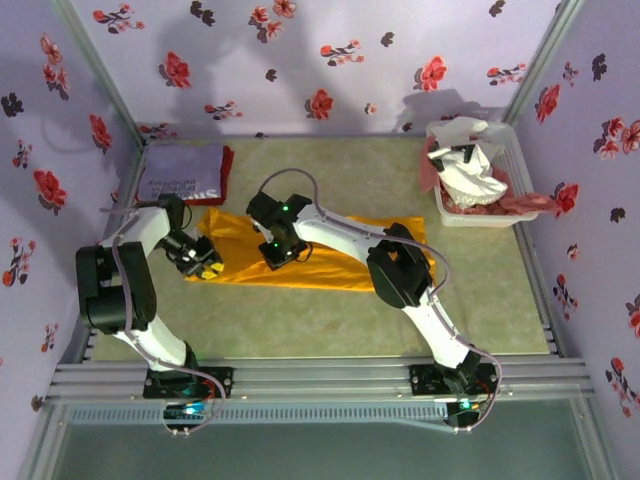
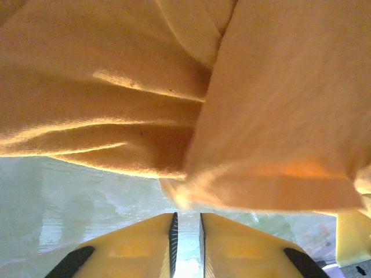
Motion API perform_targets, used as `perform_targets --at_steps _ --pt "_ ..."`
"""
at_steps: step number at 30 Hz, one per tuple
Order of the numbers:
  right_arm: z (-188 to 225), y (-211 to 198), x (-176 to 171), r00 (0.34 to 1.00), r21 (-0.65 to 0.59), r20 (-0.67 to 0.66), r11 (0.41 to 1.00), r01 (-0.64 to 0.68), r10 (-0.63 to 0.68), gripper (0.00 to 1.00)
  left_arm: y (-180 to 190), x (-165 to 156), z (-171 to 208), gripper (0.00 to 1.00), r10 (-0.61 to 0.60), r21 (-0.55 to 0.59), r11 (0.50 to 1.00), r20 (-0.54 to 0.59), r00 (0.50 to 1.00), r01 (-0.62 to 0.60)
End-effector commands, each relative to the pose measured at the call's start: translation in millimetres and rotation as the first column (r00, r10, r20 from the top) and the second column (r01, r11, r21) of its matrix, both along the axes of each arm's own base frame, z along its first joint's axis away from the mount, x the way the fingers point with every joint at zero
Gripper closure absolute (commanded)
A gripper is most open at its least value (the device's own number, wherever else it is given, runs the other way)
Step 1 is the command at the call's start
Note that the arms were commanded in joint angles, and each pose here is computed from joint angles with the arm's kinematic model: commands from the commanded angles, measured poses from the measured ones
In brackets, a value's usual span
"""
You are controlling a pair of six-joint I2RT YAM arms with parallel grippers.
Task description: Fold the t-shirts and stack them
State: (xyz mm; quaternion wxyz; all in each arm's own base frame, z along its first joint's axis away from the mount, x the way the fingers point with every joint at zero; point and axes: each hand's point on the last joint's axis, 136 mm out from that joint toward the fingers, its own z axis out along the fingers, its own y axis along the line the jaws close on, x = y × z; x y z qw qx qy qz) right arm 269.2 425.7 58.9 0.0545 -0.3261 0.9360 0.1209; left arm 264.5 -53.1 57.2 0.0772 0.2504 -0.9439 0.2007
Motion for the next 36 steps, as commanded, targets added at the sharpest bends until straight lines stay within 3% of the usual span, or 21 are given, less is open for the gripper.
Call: perform_targets --at_steps 1,3,8,15,21,28,36 --pt "0.4 -20.0 -9.7 1.0 -0.08 -0.018 0.997 -0.007 0.005 0.66 2.5 -1.4 4.0 0.72 -0.019 0.011 1.0 0.0 1.0 0.019" --pt "13.3 -26.2 -8.9 1.0 -0.081 0.009 0.997 -0.004 0.005 0.59 8.4 1.3 17.3 0.58 -0.033 0.048 0.998 0.019 0.999 0.032" --pt "28.9 -45.5 11.3 0.995 -0.032 0.045 0.995 0.096 -0.094 0.56 24.6 37.0 49.6 0.52 -0.011 0.102 0.995 0.144 0.99 -0.004" --pt "30.5 -81.9 70.3 0.948 0.069 0.053 0.948 0.309 -0.313 0.55 23.5 116.2 38.1 0.57 -0.007 0.034 0.999 0.199 0.98 0.001" --pt "24.7 -113.3 116.4 0.897 0.131 0.008 0.89 0.436 -0.441 0.55 30.9 157.4 23.1 0.66 -0.009 0.056 0.998 0.226 0.974 -0.004" --pt "-2.3 -147.2 145.6 0.837 0.126 -0.067 0.828 0.547 -0.543 0.55 31.7 174.9 -4.1 0.68 0.003 0.051 0.999 0.202 0.979 -0.013" --pt "-43.4 -184.6 140.9 0.763 0.078 -0.131 0.761 0.644 -0.633 0.54 32.0 175.5 -34.3 0.67 0.01 0.06 0.998 0.164 0.986 -0.02"
